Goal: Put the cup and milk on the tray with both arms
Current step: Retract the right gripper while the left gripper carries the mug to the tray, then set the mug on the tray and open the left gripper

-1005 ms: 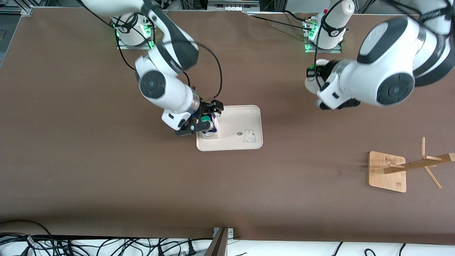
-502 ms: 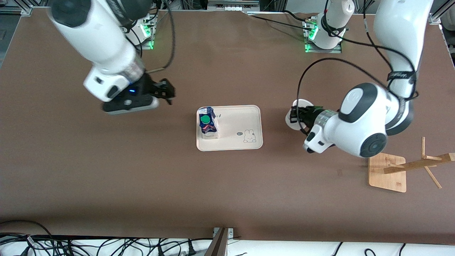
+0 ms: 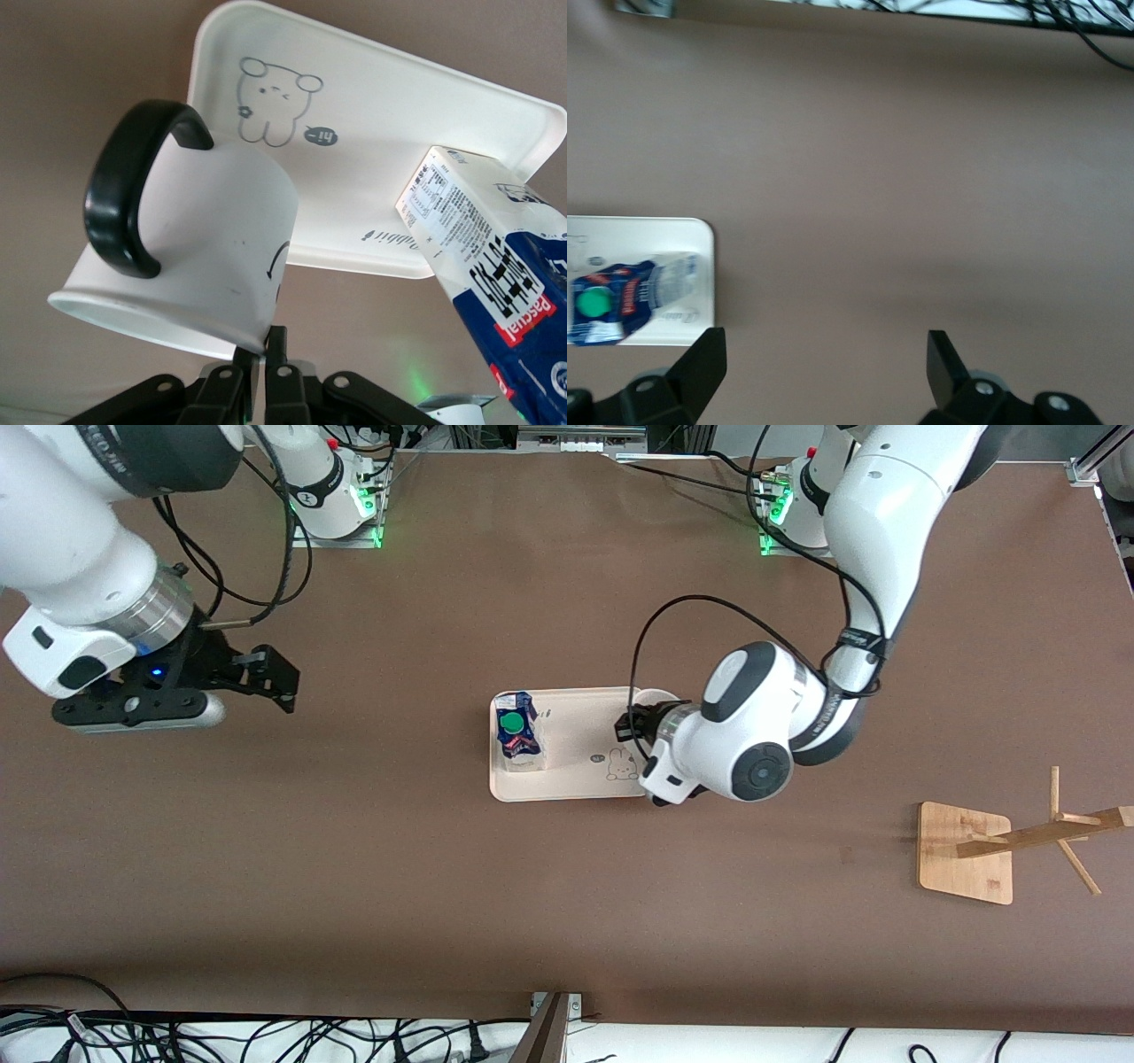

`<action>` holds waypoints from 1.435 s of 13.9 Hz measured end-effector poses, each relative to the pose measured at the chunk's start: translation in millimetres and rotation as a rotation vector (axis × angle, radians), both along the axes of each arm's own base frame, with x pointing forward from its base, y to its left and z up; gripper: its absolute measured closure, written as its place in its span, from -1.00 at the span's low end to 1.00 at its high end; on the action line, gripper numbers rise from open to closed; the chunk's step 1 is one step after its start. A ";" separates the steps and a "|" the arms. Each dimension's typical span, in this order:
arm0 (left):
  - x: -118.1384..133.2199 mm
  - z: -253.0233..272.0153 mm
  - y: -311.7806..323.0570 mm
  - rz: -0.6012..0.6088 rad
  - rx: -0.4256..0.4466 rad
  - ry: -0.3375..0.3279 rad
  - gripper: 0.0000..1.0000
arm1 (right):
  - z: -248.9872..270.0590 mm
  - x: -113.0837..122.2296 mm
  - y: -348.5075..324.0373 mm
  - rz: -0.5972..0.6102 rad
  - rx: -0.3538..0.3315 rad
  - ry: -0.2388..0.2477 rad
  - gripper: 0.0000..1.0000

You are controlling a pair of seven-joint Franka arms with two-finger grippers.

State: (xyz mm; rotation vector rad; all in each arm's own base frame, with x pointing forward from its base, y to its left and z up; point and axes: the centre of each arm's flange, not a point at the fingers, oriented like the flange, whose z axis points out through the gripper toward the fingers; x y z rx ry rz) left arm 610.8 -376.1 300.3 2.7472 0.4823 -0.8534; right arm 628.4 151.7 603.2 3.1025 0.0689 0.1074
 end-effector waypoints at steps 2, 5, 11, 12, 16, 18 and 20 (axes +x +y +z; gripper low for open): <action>-12.3 -19.2 -28.1 0.007 0.011 -0.002 0.86 | -21.0 9.8 -52.5 -0.064 -0.022 0.057 -1.00; -22.9 -47.9 -46.6 0.025 0.034 0.019 0.86 | -57.5 12.5 -141.5 -0.051 -0.022 0.146 -1.00; -19.9 -70.7 -36.5 0.041 0.056 0.047 0.76 | -24.1 -1.9 -183.0 0.022 0.028 0.046 -1.00; -18.1 -73.7 -33.1 0.045 0.061 0.047 0.56 | -16.6 -7.3 -179.5 0.027 0.028 0.047 -1.00; -7.9 -76.2 -17.6 0.067 0.063 0.047 -0.21 | -16.2 -12.5 -175.3 0.028 0.028 0.059 -1.00; -1.3 -67.8 -12.2 0.074 0.054 0.034 -0.65 | -21.0 -12.4 -175.6 -0.057 0.031 0.067 -1.00; 7.8 -35.5 -1.4 0.052 0.032 0.015 -0.99 | -21.3 -12.3 -172.4 -0.122 0.035 0.066 -1.00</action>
